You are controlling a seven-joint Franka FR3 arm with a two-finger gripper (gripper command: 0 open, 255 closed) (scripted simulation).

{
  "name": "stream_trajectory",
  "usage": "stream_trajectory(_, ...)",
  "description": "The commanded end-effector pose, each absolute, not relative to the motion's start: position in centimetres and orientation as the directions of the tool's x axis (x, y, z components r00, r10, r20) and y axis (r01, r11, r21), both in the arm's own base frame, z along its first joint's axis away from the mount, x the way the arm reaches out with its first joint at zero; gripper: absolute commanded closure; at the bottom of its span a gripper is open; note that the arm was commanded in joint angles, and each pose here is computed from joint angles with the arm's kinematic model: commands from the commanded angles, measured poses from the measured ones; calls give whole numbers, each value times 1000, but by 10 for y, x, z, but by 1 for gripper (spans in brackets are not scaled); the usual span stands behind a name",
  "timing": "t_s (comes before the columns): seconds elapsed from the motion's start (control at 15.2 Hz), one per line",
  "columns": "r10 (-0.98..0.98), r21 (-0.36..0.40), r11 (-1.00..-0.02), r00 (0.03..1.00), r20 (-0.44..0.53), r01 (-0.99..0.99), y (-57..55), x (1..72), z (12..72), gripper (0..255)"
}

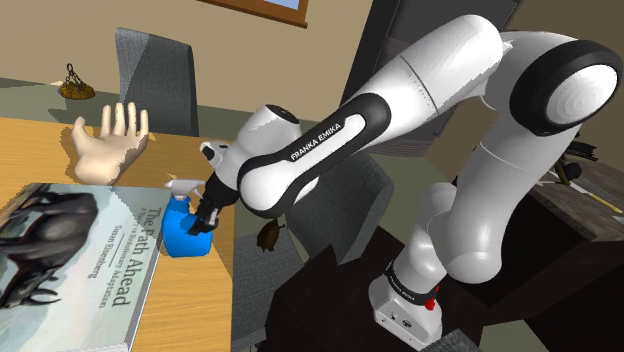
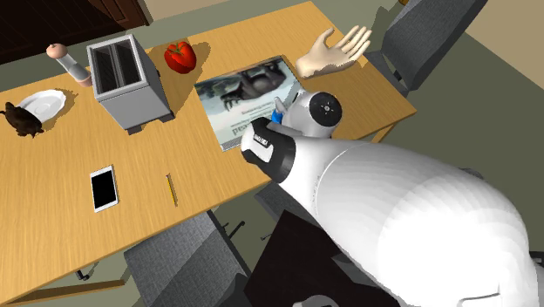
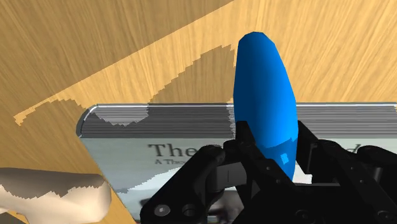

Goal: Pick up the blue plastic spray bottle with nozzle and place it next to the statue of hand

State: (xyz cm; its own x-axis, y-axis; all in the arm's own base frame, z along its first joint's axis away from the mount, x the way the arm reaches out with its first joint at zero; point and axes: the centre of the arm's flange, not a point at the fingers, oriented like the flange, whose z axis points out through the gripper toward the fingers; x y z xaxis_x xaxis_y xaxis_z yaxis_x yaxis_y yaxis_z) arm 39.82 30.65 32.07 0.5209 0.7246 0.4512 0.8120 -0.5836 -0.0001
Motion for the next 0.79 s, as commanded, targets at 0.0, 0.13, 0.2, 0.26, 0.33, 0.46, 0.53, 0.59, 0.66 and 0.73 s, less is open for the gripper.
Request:
stream_trajectory(0.0, 725, 0, -584, 521, 451, 812, 307, 399, 331, 255)
stream_trajectory(0.13, 725, 0, -584, 521, 451, 812, 307, 399, 342, 255)
stream_trajectory(0.2, 725, 0, -584, 521, 451, 812, 307, 399, 347, 255)
stream_trajectory(0.26, 725, 0, -584, 521, 451, 812, 307, 399, 352, 255)
stream_trajectory(0.33, 725, 0, -584, 521, 451, 812, 307, 399, 358, 255)
stream_trajectory(0.46, 725, 0, -584, 521, 451, 812, 307, 399, 368, 255)
stream_trajectory(0.53, 725, 0, -584, 521, 451, 812, 307, 399, 373, 255)
stream_trajectory(0.59, 725, 0, -584, 521, 451, 812, 307, 399, 379, 255)
stream_trajectory(0.66, 725, 0, -584, 521, 451, 812, 307, 399, 384, 255)
stream_trajectory(0.73, 725, 0, -584, 521, 451, 812, 307, 399, 389, 255)
